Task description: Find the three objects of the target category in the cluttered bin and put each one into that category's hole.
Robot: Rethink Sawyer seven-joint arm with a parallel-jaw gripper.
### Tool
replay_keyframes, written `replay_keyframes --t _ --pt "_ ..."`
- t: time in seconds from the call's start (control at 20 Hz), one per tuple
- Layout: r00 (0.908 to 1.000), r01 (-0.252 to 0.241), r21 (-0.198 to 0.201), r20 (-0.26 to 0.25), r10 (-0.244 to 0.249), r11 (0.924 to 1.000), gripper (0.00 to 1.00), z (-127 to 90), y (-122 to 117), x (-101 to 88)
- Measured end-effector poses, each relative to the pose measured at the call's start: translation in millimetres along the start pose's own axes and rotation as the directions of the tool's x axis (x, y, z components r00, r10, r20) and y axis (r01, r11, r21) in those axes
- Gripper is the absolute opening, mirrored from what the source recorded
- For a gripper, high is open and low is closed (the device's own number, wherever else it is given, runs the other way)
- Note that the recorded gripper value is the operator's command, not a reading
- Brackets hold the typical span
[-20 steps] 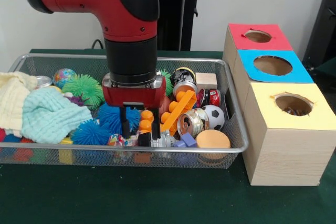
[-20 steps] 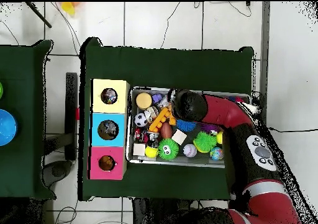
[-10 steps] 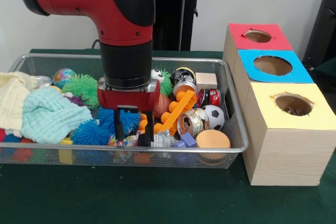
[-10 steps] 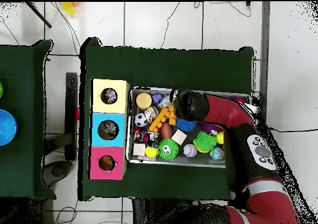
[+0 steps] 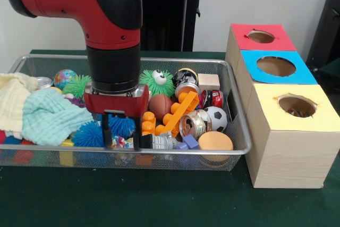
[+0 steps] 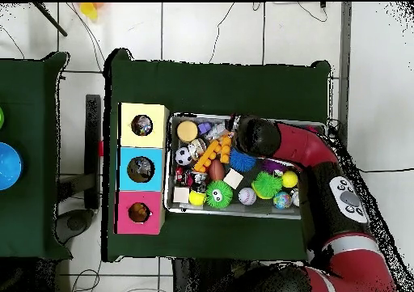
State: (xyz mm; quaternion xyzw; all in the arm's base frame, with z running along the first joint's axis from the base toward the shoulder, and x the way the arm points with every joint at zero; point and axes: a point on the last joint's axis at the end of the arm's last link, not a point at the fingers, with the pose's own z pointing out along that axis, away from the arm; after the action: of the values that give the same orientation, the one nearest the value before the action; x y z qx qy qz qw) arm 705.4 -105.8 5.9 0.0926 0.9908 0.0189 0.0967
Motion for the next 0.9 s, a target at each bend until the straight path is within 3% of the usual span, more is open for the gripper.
replay_keyframes --t 0.7,0.75,0.9 --pt "1.0 0.005 0.007 0.002 -0.005 1.0 1.0 2.0 0.9 -1.3" --pt "1.0 0.004 0.007 0.002 -0.004 1.0 0.0 2.0 0.9 -1.5" --pt "1.0 0.005 0.007 0.002 -0.005 1.0 0.0 2.1 0.9 -1.5"
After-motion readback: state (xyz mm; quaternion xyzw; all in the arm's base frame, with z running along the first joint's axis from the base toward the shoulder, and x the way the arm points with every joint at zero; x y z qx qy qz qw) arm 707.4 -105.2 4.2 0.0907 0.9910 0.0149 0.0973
